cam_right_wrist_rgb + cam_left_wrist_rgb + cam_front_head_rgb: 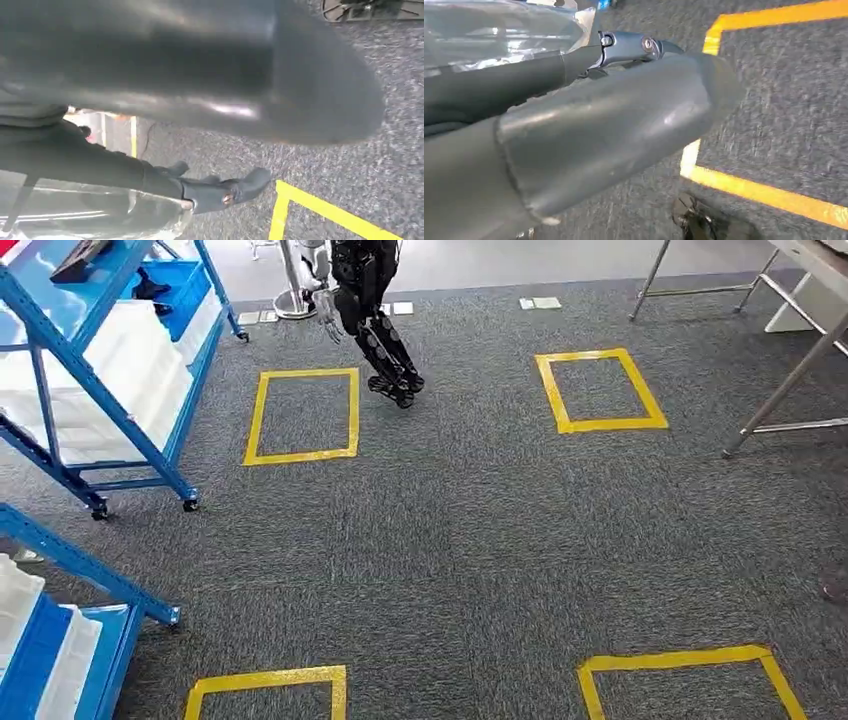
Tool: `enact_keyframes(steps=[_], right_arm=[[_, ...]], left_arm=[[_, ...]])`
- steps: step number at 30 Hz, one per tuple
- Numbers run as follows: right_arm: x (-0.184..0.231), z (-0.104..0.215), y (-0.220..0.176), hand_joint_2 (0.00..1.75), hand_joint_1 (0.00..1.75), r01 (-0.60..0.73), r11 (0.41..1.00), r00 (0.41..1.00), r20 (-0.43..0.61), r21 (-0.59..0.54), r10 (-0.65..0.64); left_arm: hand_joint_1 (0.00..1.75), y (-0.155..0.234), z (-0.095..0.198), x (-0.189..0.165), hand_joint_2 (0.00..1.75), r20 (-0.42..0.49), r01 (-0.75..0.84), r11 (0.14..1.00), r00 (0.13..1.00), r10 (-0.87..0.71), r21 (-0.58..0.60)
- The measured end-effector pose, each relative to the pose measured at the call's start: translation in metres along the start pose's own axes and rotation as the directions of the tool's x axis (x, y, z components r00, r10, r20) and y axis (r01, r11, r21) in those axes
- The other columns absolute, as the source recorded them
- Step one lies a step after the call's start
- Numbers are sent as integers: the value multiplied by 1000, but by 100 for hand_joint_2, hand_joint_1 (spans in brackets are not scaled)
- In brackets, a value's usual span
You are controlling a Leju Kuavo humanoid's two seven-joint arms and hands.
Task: Take the parts from the cabinet and place them on the table.
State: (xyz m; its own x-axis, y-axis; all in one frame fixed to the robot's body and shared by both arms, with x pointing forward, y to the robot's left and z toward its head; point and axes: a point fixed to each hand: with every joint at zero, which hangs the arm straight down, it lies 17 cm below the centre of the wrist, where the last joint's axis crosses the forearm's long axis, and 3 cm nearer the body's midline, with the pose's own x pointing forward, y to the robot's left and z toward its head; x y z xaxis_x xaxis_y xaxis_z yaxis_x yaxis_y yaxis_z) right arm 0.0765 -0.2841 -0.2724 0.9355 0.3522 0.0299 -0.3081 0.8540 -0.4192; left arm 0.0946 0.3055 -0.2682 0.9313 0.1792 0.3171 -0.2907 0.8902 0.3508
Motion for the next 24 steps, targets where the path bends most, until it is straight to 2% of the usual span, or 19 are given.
enact_keyframes(steps=[24], right_arm=[[2, -1, -3, 0, 0, -23, 1000, 1000, 20, -7, 23]], left_arm=[[0, -2, 1, 6, 0, 11, -2, 1000, 1000, 2, 8]])
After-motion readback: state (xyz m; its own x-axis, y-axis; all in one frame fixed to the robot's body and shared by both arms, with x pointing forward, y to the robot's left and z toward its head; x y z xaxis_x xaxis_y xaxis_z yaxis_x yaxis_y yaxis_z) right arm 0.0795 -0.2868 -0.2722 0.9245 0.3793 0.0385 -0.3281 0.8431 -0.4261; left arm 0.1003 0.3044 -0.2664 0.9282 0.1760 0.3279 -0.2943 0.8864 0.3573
